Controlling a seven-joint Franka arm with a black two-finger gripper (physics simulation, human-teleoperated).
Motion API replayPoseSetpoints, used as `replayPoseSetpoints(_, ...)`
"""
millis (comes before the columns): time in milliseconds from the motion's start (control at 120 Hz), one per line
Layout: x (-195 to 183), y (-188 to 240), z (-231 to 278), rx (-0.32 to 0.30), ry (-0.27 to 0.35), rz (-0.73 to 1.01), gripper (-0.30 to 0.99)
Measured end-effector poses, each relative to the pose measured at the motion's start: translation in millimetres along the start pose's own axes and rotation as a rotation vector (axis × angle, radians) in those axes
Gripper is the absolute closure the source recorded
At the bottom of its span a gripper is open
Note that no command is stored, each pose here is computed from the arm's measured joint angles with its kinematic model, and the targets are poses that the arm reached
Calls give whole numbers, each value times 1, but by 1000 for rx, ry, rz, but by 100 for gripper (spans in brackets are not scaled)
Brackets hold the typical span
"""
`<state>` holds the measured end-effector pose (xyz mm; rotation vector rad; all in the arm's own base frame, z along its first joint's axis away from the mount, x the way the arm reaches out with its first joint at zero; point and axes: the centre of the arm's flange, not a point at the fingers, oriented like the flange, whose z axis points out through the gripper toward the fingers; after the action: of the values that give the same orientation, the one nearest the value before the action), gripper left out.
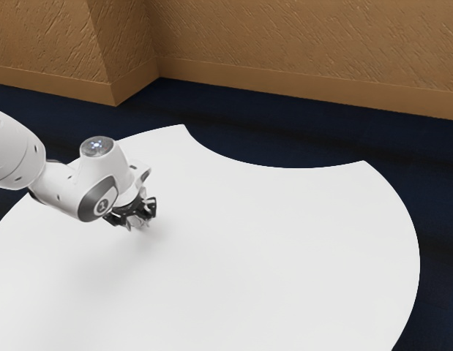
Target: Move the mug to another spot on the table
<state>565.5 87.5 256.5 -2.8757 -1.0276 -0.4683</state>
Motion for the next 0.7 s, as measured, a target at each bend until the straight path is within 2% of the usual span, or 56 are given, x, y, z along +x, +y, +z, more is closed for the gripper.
replayPoseSetpoints(458,0,0,6,13,9,34,55)
replayPoseSetpoints(700,4,-4,7,17,48,85,58)
